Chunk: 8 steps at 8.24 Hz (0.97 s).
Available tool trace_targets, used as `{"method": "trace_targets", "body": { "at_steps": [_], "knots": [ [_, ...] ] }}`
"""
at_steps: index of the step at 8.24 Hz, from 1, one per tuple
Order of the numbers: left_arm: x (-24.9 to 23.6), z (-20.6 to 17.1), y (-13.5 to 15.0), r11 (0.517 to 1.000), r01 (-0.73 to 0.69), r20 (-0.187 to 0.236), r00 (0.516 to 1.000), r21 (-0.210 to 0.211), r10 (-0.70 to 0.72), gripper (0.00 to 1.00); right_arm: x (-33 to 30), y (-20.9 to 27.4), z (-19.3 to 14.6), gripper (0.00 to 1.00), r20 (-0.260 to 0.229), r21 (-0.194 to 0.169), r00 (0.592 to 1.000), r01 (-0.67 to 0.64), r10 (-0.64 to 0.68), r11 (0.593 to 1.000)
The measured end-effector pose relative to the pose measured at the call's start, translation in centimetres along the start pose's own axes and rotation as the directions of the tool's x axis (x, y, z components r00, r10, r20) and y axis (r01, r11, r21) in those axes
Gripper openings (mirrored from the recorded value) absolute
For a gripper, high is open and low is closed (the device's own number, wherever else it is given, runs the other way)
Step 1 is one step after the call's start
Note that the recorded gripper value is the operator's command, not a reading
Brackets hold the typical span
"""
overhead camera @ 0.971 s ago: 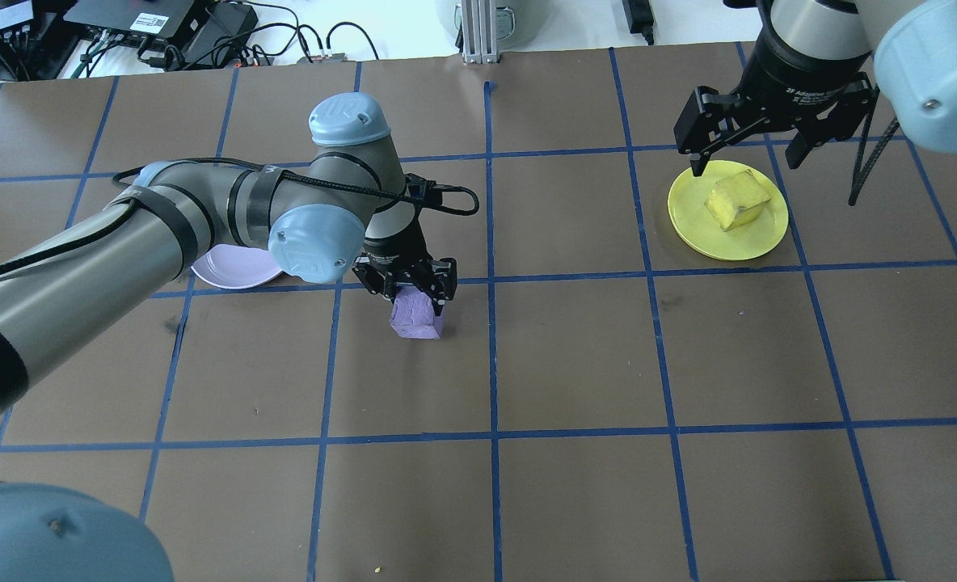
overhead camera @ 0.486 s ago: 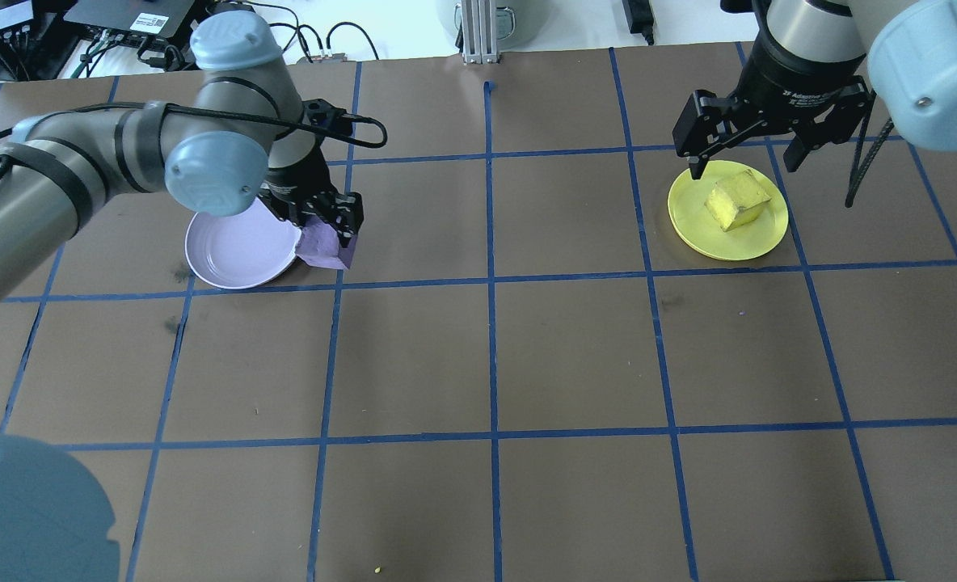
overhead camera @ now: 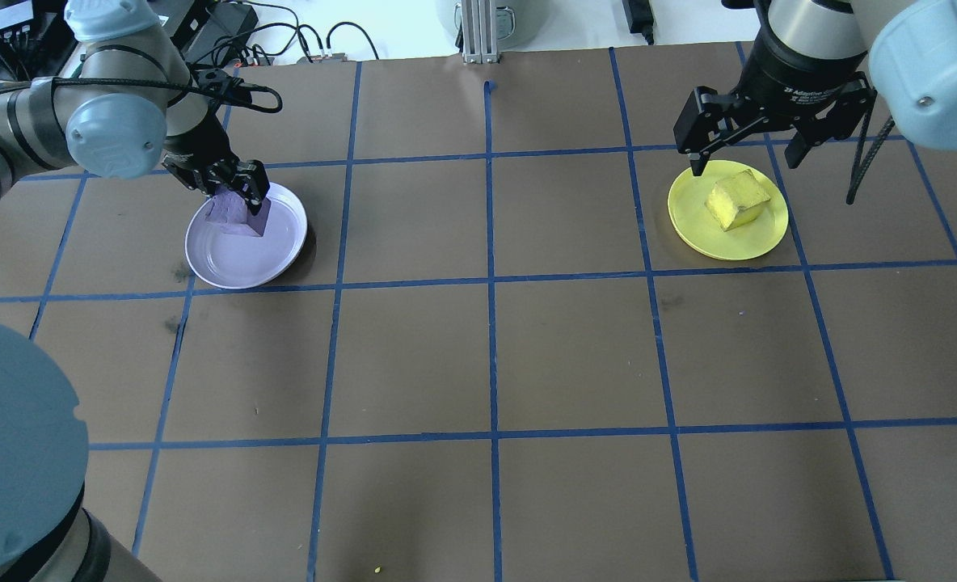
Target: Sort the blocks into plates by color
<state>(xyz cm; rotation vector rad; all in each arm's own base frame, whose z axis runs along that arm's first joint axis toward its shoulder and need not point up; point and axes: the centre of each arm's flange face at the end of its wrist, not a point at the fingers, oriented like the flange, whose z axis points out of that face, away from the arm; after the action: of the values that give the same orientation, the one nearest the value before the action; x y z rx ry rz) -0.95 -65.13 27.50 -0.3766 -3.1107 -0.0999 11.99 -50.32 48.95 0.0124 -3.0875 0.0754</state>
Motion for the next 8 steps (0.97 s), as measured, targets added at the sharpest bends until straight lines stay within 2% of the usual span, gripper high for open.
{"method": "trace_targets", "body": {
  "at_steps": [1,2,3,4,5,8],
  "knots": [
    [-1.3,1.2,-0.5,1.0,0.009,-0.002,1.0,-0.006,-0.009,0.31,-0.1,0.0,-0.2,1.0,0.005,0.002,1.0,0.002,-0.002,1.0],
    [-2.0,2.3,-0.9,1.0,0.015,-0.006,1.0,-0.016,-0.015,0.9,-0.2,0.1,-0.6,1.0,0.011,0.01,1.0,0.004,-0.004,1.0],
    [-2.3,2.9,-1.0,1.0,0.017,-0.009,1.0,-0.02,-0.018,1.0,-0.5,0.2,-1.2,1.0,0.031,0.025,1.0,0.003,-0.003,1.0],
    [-2.4,2.9,-1.1,1.0,0.023,-0.009,1.0,-0.02,-0.023,1.0,-0.9,0.1,-1.8,1.0,0.063,0.041,0.998,-0.001,-0.002,0.999],
    [-2.3,2.5,-1.0,0.999,0.03,-0.006,1.0,-0.017,-0.031,1.0,-0.9,0.1,-2.3,1.0,0.067,0.05,0.998,0.001,-0.005,0.999],
    [-1.8,-1.6,0.2,0.996,0.089,0.007,0.996,-0.002,-0.089,1.0,-0.5,0.0,-2.0,1.0,0.017,0.04,1.0,0.008,-0.008,0.999]
  ]
}}
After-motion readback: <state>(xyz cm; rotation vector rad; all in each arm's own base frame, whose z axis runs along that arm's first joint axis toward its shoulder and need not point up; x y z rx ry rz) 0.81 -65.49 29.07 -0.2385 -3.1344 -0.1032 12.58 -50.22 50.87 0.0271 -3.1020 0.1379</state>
